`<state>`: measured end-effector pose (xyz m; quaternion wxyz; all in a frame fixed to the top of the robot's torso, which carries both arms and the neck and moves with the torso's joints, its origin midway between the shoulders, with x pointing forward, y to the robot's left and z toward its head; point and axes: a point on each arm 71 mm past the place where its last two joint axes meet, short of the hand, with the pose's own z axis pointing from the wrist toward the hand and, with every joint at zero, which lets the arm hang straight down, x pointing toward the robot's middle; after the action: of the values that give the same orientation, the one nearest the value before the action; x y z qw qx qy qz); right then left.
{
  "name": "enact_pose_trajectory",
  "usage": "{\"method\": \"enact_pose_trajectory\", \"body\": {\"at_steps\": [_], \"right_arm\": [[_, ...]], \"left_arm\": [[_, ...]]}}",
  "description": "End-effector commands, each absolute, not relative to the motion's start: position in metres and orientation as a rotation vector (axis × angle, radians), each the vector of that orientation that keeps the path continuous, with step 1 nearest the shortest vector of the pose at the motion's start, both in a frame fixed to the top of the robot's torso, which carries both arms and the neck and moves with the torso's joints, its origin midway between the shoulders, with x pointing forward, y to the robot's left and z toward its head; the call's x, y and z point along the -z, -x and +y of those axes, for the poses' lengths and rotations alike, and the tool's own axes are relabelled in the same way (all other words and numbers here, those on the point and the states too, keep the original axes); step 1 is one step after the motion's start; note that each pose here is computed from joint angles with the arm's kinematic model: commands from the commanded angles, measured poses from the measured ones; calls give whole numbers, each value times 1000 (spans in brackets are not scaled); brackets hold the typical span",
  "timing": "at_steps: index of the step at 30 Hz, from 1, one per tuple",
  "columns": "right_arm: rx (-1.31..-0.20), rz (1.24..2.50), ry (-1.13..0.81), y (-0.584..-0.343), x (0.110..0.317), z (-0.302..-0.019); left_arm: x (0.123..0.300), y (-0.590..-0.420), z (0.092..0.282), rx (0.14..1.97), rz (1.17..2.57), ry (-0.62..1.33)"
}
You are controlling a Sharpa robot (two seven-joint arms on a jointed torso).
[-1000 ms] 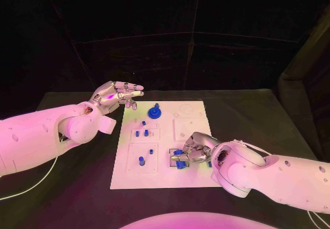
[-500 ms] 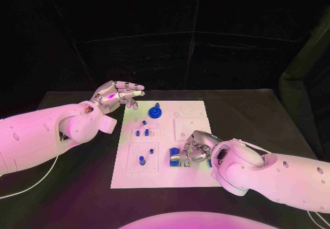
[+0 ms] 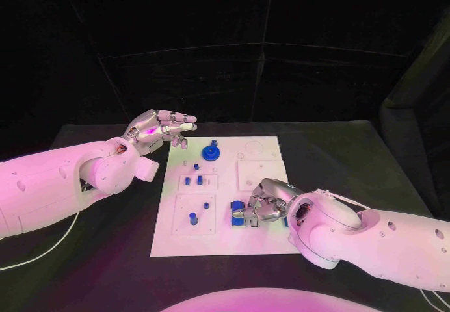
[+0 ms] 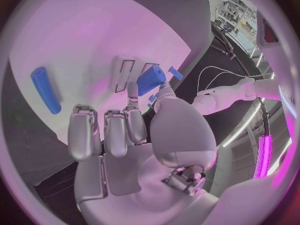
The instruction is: Assemble the parts on the task board
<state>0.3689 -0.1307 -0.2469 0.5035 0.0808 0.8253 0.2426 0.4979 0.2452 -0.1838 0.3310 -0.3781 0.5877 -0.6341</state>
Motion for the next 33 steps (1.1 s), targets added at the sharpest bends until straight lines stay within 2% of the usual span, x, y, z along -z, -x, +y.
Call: {"method": "enact_pose_trajectory", "body": {"at_steps": [1,15,23,27,33], "right_arm": [[-599,1987,-152,-369,246,-129],[-579,1970,-129,-371,246,-131],[-658,1909,-164,-371,241,-136],[-707,1882,-202,-370,237,-145],[-731,1862,-265,-371,230,-178]], "left_arm": [[182,-498,244,1675,1540,985],[183,-498,245,1673,1541,986],[183,-498,245,1672,1541,986],[183,-498,245,1673,1541,986],[183,-498,246,1671,1538,987]]}}
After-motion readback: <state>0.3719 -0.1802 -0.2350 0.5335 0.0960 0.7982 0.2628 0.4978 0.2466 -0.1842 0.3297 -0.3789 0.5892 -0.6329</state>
